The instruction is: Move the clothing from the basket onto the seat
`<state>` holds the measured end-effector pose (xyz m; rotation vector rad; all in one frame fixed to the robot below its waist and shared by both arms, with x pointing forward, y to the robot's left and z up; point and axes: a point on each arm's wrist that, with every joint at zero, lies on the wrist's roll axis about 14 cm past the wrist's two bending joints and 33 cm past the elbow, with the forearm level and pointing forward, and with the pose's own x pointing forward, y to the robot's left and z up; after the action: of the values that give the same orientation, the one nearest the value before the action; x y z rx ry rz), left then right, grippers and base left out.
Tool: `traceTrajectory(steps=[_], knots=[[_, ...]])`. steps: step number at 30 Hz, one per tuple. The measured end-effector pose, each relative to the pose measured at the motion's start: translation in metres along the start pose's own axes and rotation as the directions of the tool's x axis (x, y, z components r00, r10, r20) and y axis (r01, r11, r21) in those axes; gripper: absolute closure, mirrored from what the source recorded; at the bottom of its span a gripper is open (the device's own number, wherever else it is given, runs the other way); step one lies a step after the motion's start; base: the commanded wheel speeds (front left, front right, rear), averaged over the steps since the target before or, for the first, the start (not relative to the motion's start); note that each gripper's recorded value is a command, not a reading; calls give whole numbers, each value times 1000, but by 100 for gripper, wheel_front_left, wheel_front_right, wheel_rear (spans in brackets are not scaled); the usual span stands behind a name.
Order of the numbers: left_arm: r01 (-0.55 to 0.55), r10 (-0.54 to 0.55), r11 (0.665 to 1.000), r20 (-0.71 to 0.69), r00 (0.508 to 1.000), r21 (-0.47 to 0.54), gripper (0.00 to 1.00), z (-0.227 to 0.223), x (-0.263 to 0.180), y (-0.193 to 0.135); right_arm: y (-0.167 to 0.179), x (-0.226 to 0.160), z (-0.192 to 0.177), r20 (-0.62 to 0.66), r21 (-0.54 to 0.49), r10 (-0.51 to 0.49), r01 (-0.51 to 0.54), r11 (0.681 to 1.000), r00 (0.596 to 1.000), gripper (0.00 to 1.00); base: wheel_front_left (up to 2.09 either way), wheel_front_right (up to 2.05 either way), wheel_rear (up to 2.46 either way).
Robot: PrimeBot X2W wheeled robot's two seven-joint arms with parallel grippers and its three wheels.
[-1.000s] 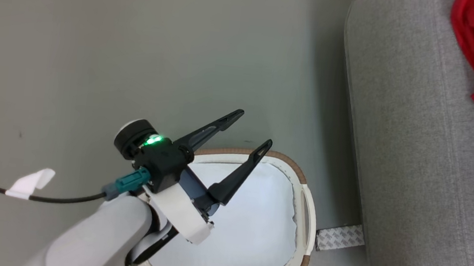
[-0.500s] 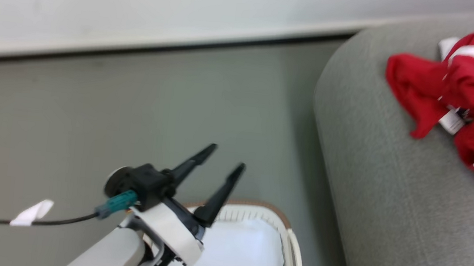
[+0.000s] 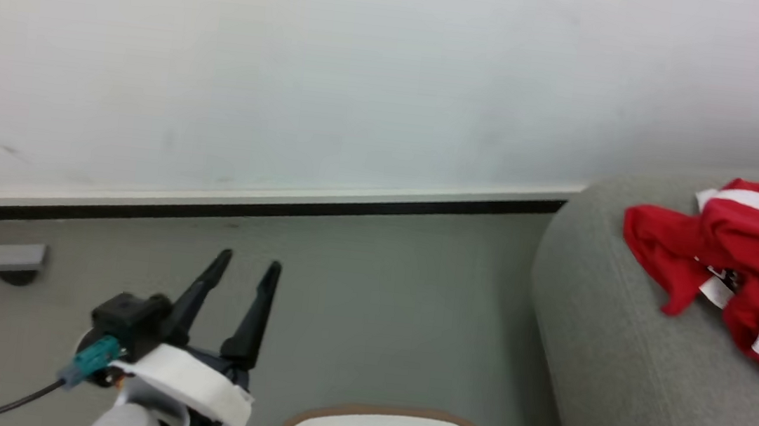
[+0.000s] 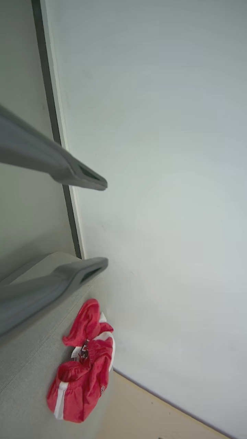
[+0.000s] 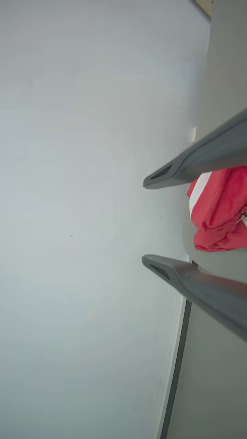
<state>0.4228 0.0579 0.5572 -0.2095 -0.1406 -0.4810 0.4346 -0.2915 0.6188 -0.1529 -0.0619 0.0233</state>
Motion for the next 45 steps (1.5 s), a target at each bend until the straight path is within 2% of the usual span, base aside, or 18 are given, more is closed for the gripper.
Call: traceTrajectory(steps=[3, 8, 13, 19, 26, 45], knots=[[-84, 84, 996, 17, 996, -10, 0, 7, -19, 22, 27, -2, 7, 75, 54, 44, -48, 997, 996, 0, 0, 0, 0], [-242, 242, 970, 46, 969, -9, 0, 17, -53, 63, 84, -16, -16, 87, 118, 135, -145, 982, 987, 0, 0, 0, 0], [-338, 338, 941, 61, 939, -11, 0, 19, -80, 86, 115, -33, -28, 151, 179, 141, -167, 970, 979, 0, 0, 0, 0], [-366, 366, 930, 30, 930, 26, 0, 3, -98, 87, 137, -53, -53, 134, 255, 107, -138, 957, 985, 0, 0, 0, 0], [-378, 379, 925, -18, 925, 29, 0, -17, -105, 86, 147, -66, -74, 76, 291, 89, -108, 951, 993, 0, 0, 0, 0], [-373, 374, 927, -15, 927, 33, 0, -18, -100, 82, 158, -62, -63, 112, 324, 98, -129, 937, 989, 0, 0, 0, 0]])
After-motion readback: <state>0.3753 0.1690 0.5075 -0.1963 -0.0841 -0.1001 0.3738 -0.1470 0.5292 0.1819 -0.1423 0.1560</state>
